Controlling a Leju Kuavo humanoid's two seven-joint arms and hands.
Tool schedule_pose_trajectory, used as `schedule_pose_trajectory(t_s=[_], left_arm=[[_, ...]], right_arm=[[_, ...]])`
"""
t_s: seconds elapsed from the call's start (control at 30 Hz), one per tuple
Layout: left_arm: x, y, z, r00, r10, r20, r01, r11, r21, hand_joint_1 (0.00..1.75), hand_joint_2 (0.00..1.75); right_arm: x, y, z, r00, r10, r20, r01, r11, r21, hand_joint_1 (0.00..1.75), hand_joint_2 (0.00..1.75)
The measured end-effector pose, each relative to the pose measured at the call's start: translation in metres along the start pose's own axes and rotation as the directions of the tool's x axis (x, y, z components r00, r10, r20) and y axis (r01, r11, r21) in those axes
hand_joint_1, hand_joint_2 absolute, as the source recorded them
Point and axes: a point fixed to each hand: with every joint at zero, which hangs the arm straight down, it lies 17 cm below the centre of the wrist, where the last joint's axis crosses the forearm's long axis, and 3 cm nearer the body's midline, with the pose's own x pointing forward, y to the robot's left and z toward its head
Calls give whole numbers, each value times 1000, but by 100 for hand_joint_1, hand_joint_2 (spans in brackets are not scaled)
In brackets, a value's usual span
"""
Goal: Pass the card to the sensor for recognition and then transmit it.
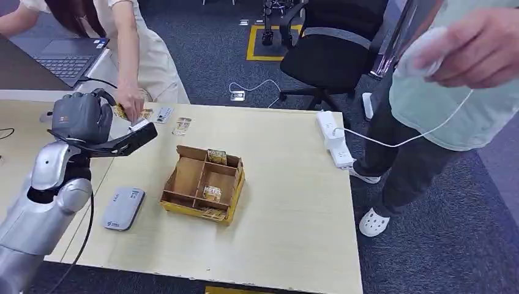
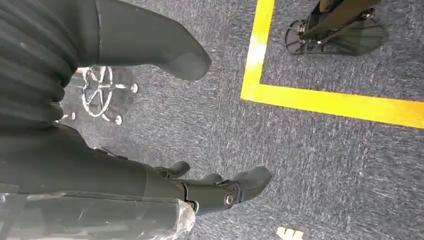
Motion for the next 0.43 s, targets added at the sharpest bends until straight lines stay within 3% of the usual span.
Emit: schedule_pose_trajectory(t_s=[0.07, 0.1, 0.3, 0.43], left_arm=[[-1, -2, 0, 1000, 1, -4, -1, 1000, -2, 175, 175], [-2, -2, -1, 1000, 0, -6, 0, 1000, -3, 0, 175], [-11, -1, -1, 1000, -17, -24, 17, 1000, 7, 0, 175], [-43, -7, 5, 994, -89, -66, 88, 996, -14, 0, 175]], right_arm=[[-1, 0, 0, 1000, -1, -2, 1, 1000, 1, 0, 175], [-1, 1, 0, 1000, -1, -3, 1, 1000, 2, 0, 175], [-2, 1, 0, 1000, -10, -7, 10, 1000, 3, 0, 175], [-5, -1, 0, 1000, -6, -6, 6, 1000, 0, 0, 175]])
